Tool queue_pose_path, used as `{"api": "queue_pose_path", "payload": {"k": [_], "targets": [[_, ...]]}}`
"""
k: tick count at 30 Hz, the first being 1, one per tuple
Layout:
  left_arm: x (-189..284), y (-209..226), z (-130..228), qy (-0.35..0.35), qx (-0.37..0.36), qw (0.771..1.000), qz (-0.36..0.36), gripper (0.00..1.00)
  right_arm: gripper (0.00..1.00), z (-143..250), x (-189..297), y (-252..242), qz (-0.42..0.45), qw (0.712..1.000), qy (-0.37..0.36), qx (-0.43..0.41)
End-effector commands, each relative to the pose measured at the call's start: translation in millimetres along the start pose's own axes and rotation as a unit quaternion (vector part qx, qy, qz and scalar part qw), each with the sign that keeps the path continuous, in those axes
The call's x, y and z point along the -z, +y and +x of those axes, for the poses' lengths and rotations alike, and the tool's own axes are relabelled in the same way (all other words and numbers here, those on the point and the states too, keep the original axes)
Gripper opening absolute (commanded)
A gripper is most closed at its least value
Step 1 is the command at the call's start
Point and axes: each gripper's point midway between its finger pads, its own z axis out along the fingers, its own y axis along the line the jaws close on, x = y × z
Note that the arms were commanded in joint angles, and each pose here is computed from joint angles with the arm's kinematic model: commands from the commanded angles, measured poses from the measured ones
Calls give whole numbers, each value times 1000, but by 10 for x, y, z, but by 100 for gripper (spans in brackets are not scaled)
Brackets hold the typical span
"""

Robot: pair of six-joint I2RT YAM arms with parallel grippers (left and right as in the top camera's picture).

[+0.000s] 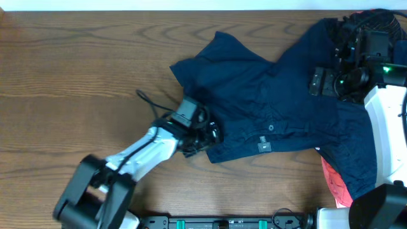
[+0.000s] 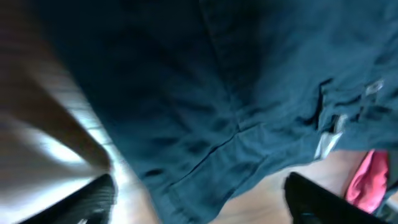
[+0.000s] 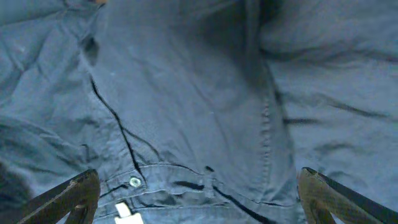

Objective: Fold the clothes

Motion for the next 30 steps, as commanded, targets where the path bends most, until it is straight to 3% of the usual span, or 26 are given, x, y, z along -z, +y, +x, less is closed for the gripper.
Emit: {"api": "queue_pose_path", "payload": {"k": [1, 3, 5, 6, 11, 16, 20, 26, 27, 28, 29, 30], "targets": [[-187, -12, 163, 20, 30, 999, -10, 69, 99, -14, 42, -88, 12, 1000, -5, -10], [-261, -47, 226, 26, 17, 999, -10, 52, 99, -13, 43, -101, 14, 1000, -5, -6], [-300, -39, 276, 31, 10, 999, -16, 15, 99, -11, 43, -101, 14, 1000, -4, -1], [-300, -20, 293, 34, 6, 999, -19, 6, 99, -6, 43, -109, 16, 1000, -3, 1], [-29, 343, 250, 52, 14, 996, -67, 6, 99, 65, 46, -173, 34, 999, 11, 1], [731, 901, -36, 54, 21, 992, -114, 6, 99, 101, 50, -214, 46, 999, 18, 1], [1610, 1405, -648, -32, 65, 983, -168, 6, 99, 143, 50, -186, 38, 999, 26, 1], [2797, 1678, -1467, -212, 139, 957, -140, 6, 99, 204, 51, 85, -41, 998, 40, 10], [2908, 1686, -1505, -225, 144, 954, -136, 17, 99, 214, 52, 105, -47, 998, 42, 14], [3033, 1687, -1536, -238, 150, 951, -129, 45, 99, 227, 55, 126, -52, 998, 45, 16], [3097, 1677, -1536, -242, 154, 950, -122, 85, 99, 237, 57, 145, -56, 997, 47, 17], [3130, 1659, -1504, -238, 159, 951, -114, 98, 99, 245, 57, 163, -59, 997, 48, 18]]}}
